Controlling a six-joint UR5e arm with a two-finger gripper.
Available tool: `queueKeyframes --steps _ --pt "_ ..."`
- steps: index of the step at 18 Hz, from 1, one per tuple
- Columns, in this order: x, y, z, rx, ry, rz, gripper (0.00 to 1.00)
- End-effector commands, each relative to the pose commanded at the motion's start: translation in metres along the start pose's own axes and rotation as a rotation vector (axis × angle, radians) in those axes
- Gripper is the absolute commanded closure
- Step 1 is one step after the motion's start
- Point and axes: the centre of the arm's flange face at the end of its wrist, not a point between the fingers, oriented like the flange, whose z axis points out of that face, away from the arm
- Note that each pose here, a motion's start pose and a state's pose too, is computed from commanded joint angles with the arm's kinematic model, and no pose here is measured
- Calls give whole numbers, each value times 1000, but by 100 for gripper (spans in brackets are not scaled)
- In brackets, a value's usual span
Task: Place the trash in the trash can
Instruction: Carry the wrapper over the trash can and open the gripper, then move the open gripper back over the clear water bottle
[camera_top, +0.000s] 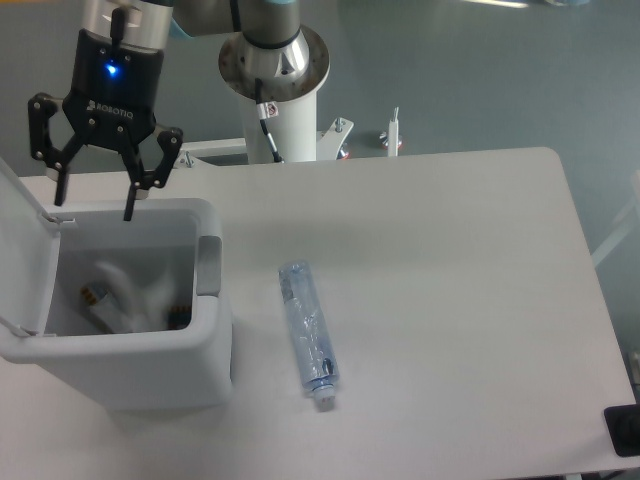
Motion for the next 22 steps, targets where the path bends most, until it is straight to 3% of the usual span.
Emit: queueKeyframes --steps 5,8,12,22 --pt "-76 -14 -12 34 -83 -114 0" --pt "-122 -19 1 18 -117 -178 0" --pt "-167 -27 -18 54 -161 -240 0" --pt "-205 -35 -8 45 -186 -287 0"
